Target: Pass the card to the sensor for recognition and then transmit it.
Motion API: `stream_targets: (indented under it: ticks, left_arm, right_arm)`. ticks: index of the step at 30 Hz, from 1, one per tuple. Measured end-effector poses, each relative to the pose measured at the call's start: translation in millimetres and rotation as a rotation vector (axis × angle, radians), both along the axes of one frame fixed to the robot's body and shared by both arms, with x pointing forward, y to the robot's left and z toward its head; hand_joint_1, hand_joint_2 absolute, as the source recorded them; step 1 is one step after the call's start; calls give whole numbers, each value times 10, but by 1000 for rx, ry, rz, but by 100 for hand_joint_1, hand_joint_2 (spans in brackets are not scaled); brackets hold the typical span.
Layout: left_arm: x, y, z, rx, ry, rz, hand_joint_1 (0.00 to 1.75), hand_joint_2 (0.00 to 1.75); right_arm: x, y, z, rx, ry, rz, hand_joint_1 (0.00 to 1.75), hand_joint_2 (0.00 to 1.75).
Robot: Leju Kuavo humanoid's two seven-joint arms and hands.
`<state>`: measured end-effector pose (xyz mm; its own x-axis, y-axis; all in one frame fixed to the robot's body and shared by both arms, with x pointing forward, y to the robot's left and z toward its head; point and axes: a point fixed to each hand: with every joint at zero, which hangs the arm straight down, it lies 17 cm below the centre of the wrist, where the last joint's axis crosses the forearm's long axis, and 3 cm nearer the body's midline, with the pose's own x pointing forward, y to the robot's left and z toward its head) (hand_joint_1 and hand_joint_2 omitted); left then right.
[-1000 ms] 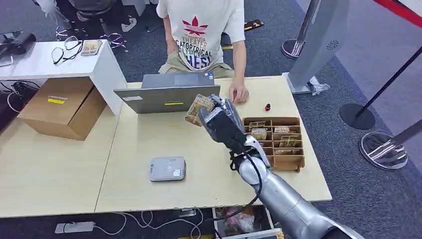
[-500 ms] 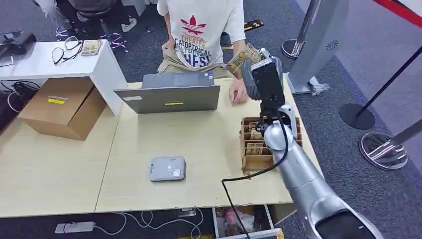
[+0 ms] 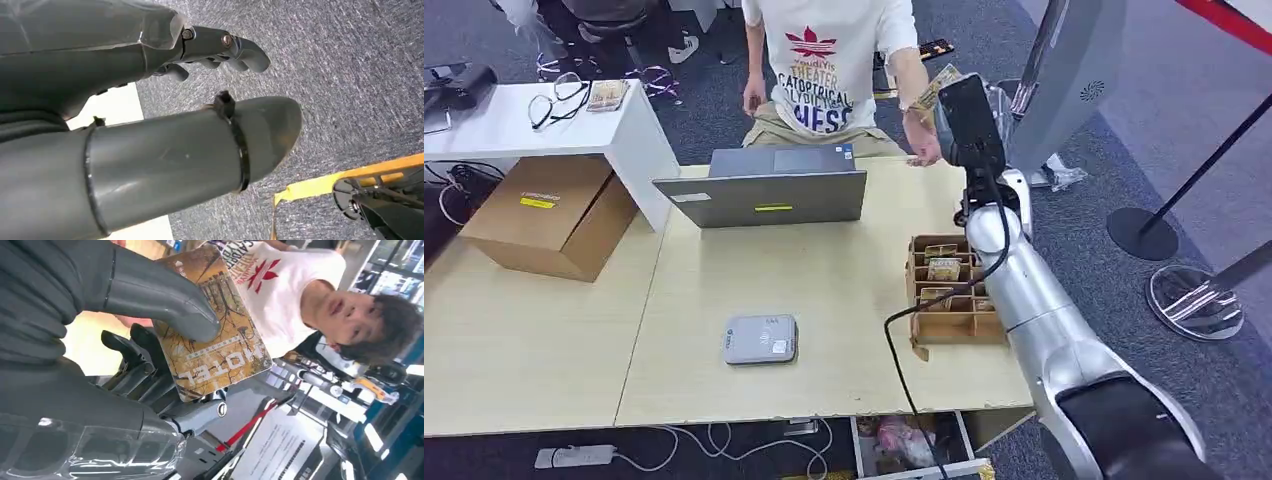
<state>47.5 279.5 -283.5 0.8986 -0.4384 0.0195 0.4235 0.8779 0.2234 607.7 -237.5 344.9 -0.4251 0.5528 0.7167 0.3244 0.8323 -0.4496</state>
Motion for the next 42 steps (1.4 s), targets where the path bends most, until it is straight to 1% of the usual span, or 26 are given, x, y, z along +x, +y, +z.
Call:
stream_targets:
  ticks: [7, 13, 14, 15, 16, 17, 24, 31, 37, 42]
  left_arm:
    - [-1, 10, 4, 21, 1, 5, 0, 0]
    - [-7, -11, 4, 19, 5, 6, 0, 0]
    - [-7, -16, 5, 19, 6, 6, 0, 0]
    - [-5, -16, 5, 19, 6, 6, 0, 0]
    - [-4, -21, 5, 18, 6, 6, 0, 0]
    - [-6, -27, 5, 18, 6, 6, 0, 0]
    - [-8, -32, 5, 18, 7, 7, 0, 0]
    - [-9, -32, 5, 18, 7, 8, 0, 0]
    - [-7, -36, 5, 16, 6, 9, 0, 0]
    - [-1, -39, 5, 14, 0, 11, 0, 0]
  right_arm:
    - [73, -86, -113, -27, 38, -29, 175, 175]
    - [136, -94, -389, -59, 118, -29, 175, 175]
    - [142, -92, -433, -63, 128, -30, 169, 175]
    - [147, -93, -469, -68, 135, -32, 145, 175]
    - [151, -84, -514, -74, 145, -32, 42, 175]
    - [155, -83, -554, -77, 154, -32, 0, 175]
    - [165, -63, -703, -91, 187, -34, 0, 175]
    - [139, -42, -704, -80, 172, -24, 0, 175]
    - [-21, 43, -495, -64, 58, -6, 0, 175]
    - [-254, 111, -314, -37, -33, 23, 0, 175]
